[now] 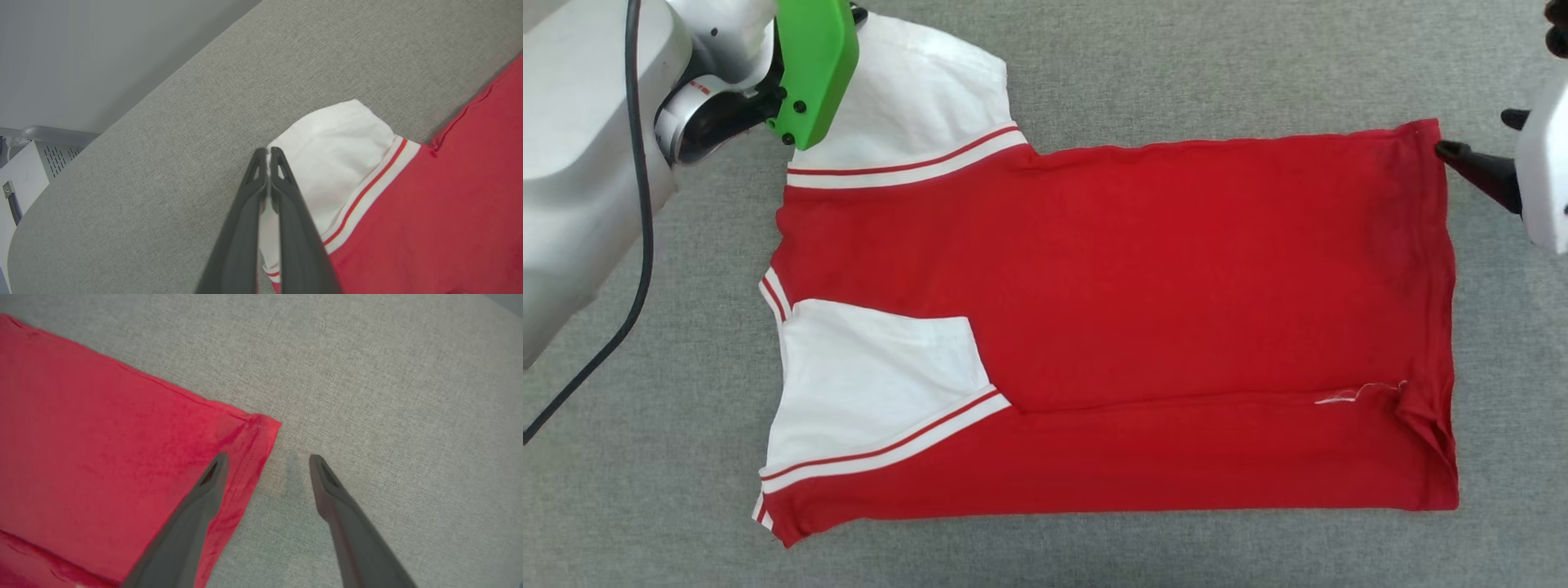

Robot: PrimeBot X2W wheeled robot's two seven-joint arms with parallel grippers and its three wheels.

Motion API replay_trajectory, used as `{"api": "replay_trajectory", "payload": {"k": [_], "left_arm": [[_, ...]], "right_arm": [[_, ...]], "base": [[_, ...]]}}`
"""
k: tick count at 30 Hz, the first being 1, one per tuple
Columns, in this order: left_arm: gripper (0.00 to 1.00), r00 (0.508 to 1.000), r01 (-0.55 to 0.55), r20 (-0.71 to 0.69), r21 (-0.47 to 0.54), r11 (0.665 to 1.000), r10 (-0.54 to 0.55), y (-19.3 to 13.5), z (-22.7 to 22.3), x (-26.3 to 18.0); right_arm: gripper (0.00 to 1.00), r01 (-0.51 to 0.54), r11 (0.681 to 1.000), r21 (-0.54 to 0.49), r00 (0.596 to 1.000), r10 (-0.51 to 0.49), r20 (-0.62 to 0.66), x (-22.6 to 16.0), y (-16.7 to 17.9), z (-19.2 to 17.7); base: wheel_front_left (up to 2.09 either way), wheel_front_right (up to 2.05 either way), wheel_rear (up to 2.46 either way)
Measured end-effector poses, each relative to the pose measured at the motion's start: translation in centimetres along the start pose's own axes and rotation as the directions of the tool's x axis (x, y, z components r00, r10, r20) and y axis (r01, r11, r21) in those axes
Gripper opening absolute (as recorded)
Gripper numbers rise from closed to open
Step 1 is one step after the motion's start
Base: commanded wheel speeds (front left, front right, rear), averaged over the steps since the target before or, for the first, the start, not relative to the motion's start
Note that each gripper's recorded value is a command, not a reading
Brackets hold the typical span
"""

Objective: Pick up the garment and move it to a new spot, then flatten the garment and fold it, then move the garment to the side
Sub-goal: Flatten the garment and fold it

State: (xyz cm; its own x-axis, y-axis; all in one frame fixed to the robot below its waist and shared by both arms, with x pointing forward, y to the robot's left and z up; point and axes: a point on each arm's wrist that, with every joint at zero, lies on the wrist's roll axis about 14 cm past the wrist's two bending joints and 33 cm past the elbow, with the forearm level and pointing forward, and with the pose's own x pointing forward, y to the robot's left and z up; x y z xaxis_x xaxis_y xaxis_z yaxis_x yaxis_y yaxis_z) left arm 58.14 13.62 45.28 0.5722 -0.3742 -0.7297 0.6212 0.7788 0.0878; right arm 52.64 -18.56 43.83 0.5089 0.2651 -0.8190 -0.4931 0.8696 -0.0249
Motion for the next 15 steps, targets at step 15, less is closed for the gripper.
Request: {"api": "replay_trajectory", "payload": {"k": [15], "left_arm": [[0.0, 1.0, 0.022, 0.013, 0.008, 1.0, -0.022, 0.0, -1.1, 1.4]], "right_arm": [[1.0, -0.04, 0.998, -0.048, 0.978, 0.029, -0.204, 7.3, 1.2, -3.7]], "base": [[0.0, 0.0, 0.0]]}}
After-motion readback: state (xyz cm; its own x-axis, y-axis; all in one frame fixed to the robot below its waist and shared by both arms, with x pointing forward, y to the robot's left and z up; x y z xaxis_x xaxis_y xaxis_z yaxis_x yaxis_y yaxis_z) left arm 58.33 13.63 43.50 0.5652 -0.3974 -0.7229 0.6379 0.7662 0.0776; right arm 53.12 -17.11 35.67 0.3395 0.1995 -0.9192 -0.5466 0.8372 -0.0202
